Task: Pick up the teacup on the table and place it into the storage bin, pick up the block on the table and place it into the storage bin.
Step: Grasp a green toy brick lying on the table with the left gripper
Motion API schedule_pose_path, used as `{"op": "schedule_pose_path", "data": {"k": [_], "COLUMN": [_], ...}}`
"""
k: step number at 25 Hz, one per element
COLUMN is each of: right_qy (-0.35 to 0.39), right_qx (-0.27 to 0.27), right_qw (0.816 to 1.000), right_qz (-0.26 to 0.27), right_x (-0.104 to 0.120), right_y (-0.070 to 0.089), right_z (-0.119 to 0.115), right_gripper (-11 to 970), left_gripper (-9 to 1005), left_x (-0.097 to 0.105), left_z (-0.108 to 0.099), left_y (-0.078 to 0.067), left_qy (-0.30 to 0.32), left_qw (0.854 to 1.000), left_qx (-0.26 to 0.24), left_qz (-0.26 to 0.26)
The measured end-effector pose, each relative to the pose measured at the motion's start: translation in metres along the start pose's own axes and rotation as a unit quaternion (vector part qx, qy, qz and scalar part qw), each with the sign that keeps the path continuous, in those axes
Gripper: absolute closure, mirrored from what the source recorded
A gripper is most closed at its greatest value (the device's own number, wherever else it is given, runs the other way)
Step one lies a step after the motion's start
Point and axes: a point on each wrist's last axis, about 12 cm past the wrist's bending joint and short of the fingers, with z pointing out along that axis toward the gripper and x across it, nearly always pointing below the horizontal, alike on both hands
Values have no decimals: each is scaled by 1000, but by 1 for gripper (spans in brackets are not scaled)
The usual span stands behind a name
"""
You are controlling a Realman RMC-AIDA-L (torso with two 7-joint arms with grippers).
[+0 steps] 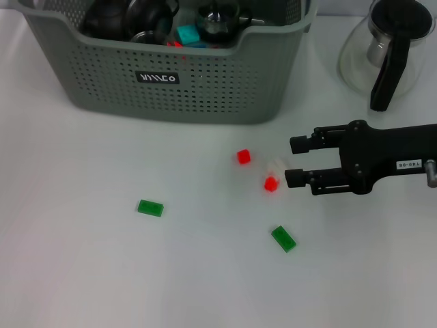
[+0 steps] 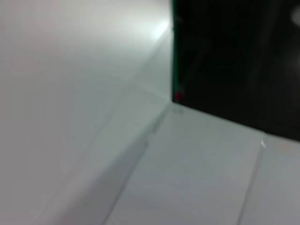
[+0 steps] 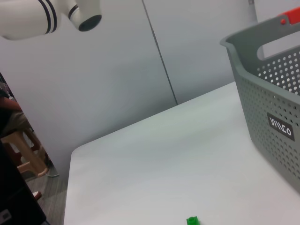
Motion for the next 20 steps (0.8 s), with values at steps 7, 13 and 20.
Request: {"op": "schedule_pose_path", "data": {"k": [7, 13, 20], "right_qy": [1, 1, 0], "right_qx": [0, 0, 0], "right_qw": [1000, 1000, 1000], "right_qz": [1, 1, 3], "right_x": [-1, 0, 1], "right_y": [0, 0, 0], "right_z": [-1, -1, -1], "right_gripper": [245, 246, 247], "left_gripper": [211, 233, 263], "left_x": [60, 108, 133], "left_z": [2, 10, 26], "left_y": [-3, 1, 4], "left_qy": [316, 530, 665], "left_qw": [945, 840, 725], "left_qx": [-77, -113, -179], "left_qz": [-14, -25, 14]}}
